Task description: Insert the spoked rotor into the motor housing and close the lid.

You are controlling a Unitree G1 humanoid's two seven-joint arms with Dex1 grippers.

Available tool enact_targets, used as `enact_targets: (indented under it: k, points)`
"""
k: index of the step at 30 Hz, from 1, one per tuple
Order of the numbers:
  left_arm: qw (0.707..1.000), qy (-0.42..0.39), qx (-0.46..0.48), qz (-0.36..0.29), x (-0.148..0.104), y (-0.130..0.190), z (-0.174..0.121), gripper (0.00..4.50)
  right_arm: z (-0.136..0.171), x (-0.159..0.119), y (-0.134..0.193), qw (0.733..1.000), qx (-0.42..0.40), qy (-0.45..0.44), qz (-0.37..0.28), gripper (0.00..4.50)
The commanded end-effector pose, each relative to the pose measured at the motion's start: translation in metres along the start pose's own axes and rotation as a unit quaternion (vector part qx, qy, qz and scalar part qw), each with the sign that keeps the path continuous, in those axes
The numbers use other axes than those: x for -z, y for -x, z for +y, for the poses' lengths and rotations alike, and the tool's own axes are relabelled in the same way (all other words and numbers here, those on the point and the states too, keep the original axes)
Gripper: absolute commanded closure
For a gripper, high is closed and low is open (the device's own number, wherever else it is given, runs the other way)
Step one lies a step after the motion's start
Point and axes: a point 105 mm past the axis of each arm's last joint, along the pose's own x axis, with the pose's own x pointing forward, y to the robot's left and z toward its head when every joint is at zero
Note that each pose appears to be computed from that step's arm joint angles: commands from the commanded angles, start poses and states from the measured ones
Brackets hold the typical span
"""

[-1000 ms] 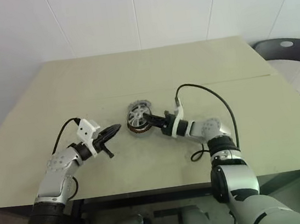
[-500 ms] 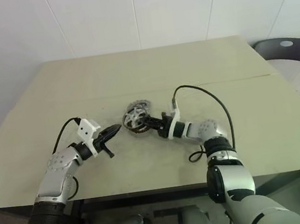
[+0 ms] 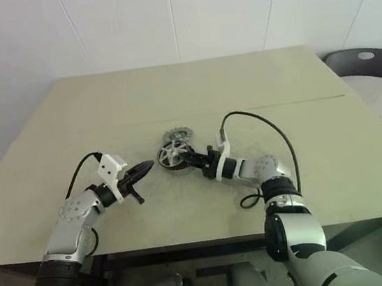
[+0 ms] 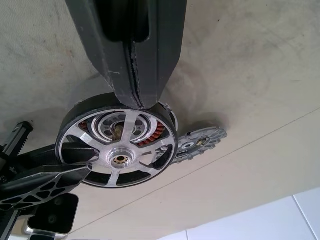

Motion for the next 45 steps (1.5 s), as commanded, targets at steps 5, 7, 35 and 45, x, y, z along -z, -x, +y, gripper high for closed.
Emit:
enact_targets:
  k: [5,7,35,45]
  points:
    - [1.000,-0.010,0.008,-0.017,-0.012,-0.002,-0.003,4.50,-0.001,-0.006,0.005,1.000,-0.002,0.007,-0.019,4.09]
    - [1.000,-0.009,0.008,-0.016,-0.011,-0.002,-0.004,4.50,-0.002,-0.006,0.006,1.000,-0.001,0.006,-0.020,4.09]
    - [1.000,-0.016,0.005,-0.006,-0.008,-0.003,-0.002,4.50,-0.016,0.000,0.006,0.999,0.032,0.013,-0.013,1.63]
    - [1.000,-0.017,0.007,-0.004,-0.008,-0.005,-0.002,4.50,0.021,-0.020,-0.001,0.996,0.012,0.083,-0.007,1.63]
